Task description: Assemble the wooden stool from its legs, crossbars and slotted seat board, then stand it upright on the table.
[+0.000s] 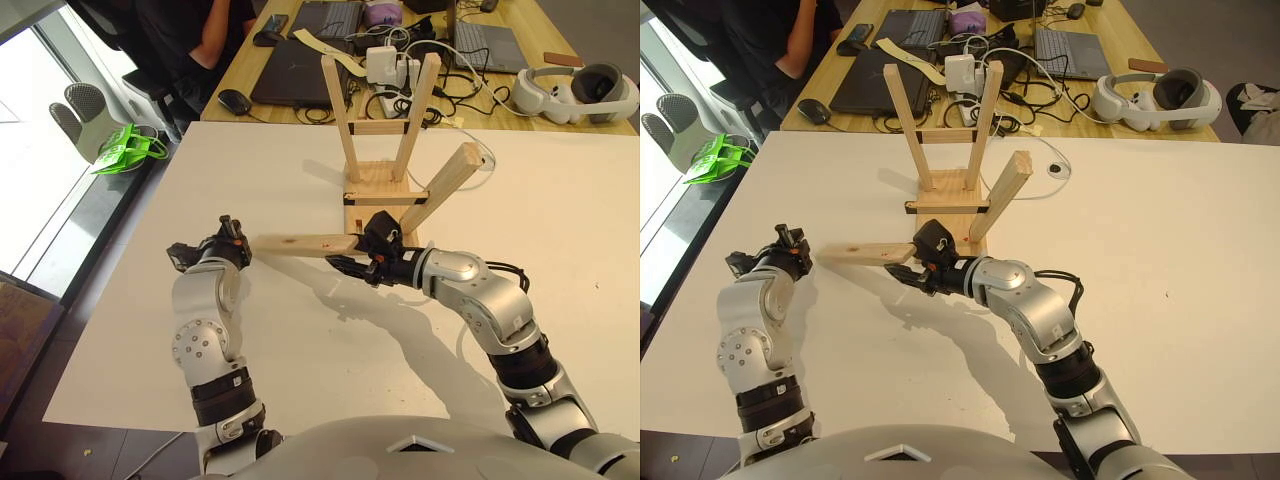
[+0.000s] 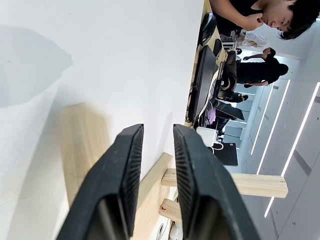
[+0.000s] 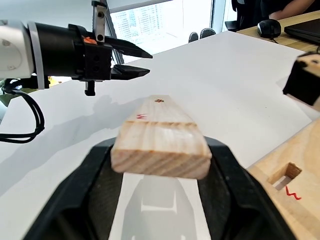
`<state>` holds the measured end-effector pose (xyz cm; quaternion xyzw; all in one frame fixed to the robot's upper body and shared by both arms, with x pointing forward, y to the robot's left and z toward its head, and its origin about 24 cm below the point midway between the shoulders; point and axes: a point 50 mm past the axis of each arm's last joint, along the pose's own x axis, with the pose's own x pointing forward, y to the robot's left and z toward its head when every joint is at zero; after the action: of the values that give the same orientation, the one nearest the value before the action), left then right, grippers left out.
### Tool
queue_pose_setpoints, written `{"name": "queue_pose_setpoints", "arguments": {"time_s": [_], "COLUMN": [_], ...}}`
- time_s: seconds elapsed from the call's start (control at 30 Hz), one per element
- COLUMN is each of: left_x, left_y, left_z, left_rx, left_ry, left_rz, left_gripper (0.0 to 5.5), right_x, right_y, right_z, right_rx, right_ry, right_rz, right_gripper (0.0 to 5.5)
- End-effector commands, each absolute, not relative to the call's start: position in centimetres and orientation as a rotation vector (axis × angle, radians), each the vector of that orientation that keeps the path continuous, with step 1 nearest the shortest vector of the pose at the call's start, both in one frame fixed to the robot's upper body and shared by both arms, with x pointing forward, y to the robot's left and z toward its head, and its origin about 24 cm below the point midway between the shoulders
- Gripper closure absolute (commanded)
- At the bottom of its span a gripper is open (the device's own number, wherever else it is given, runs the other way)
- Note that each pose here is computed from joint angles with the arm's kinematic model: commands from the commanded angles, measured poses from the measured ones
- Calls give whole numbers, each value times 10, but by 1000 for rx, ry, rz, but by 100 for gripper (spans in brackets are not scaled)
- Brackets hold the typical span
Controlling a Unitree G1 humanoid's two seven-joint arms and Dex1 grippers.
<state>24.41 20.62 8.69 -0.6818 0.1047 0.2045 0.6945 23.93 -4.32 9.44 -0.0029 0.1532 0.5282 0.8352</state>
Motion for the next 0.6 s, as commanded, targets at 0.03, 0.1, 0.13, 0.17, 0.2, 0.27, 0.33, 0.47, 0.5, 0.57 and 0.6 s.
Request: {"name": "queue_pose_setpoints", "arguments": {"time_s": [0.03,0.1,0.13,0.17,0.2,0.27,0.33,0.47,0.5,0.57,0.6], "left_x": [250,248,246,242,239,232,226,209,205,198,197], "left_y": [194,188,187,188,191,198,202,194,186,164,156], "left_z": [104,107,106,105,104,103,101,104,103,97,94], "left_rx": [-1518,-1495,-1467,-1427,-1387,-1330,-1306,-1316,-1331,-1404,-1437], "left_ry": [231,254,277,290,288,275,298,375,413,521,558], "left_rz": [289,223,205,210,222,258,290,280,265,257,259], "left_gripper": [497,515,515,515,515,485,457,385,369,343,332], "right_x": [240,241,241,241,241,241,241,240,240,241,241], "right_y": [-44,-45,-45,-45,-45,-46,-47,-48,-49,-48,-48], "right_z": [98,98,98,98,98,97,97,96,96,95,95], "right_rx": [7,8,8,7,7,7,7,5,5,7,8], "right_ry": [310,312,312,312,311,311,310,310,311,310,310], "right_rz": [1124,1119,1117,1115,1113,1104,1097,1082,1076,1068,1067], "right_gripper": [345,345,345,345,345,345,345,345,345,345,345]}}
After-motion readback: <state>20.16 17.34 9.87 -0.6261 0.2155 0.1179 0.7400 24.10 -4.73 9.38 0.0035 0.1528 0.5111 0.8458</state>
